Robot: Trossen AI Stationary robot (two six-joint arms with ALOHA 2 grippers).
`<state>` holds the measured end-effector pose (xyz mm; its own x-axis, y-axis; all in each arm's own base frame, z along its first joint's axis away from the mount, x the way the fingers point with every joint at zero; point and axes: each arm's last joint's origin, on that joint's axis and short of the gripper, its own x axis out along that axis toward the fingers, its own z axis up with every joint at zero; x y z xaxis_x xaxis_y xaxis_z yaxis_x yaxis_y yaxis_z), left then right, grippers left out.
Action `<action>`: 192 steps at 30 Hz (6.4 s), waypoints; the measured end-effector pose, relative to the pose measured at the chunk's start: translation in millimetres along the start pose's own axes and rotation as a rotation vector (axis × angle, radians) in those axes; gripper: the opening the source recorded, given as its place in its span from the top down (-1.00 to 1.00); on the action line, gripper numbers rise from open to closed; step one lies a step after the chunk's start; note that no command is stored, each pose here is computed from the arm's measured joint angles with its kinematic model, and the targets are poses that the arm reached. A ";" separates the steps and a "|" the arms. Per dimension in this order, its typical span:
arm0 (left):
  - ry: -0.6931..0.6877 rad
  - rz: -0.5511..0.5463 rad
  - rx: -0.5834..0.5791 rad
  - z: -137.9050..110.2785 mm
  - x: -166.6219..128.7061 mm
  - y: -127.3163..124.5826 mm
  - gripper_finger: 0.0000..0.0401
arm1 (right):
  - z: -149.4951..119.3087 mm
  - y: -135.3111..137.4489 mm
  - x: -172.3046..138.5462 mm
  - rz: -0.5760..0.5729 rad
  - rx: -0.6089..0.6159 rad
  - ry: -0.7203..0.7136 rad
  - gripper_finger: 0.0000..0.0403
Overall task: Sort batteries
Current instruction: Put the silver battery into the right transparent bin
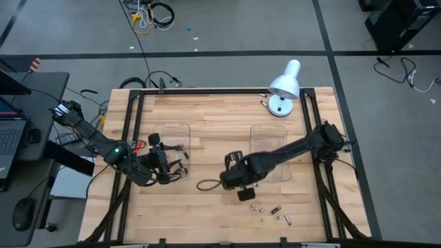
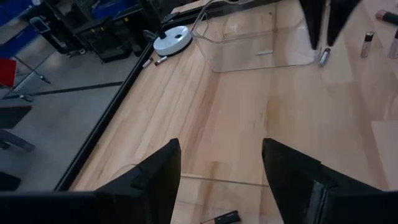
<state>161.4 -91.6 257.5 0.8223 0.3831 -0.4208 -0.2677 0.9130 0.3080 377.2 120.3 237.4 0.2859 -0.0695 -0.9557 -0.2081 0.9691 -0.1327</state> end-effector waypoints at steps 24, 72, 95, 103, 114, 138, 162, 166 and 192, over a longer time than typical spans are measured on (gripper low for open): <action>0.052 0.051 0.118 -8.1 15.3 -17.6 -0.11 | -39.7 106.2 -9.1 0.003 0.126 0.151 0.76; -0.010 0.080 0.031 0.6 18.2 -17.8 -0.11 | -60.3 161.6 -1.2 -0.054 0.359 0.165 0.42; -0.018 0.111 0.068 4.8 23.8 -13.5 -0.11 | -59.8 157.7 3.3 -0.046 0.421 0.185 0.42; -0.017 0.110 0.069 4.7 23.8 -13.5 -0.11 | -65.2 157.8 13.5 -0.036 0.421 0.208 0.42; -0.017 0.110 0.062 4.7 23.8 -13.5 -0.11 | -64.2 156.1 14.9 -0.028 0.425 0.210 0.42; -0.013 0.111 0.068 4.1 23.8 -13.4 -0.11 | -63.3 157.8 17.7 0.006 0.473 0.207 0.42; -0.011 0.111 0.067 3.7 23.8 -13.3 -0.11 | -69.6 155.2 34.0 0.024 0.496 0.216 0.42; -0.011 0.111 0.067 3.8 23.7 -13.3 -0.11 | -69.4 154.9 34.1 0.024 0.493 0.216 0.43; -0.011 0.111 0.068 3.7 23.7 -13.4 -0.11 | -70.8 148.6 29.0 -0.012 0.496 0.276 0.76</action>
<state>186.3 -95.3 246.6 0.7950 0.4790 -0.3721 -0.3229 0.8535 0.4090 288.3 245.5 171.4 0.0168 -0.0759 -0.9970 0.2767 0.9585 -0.0683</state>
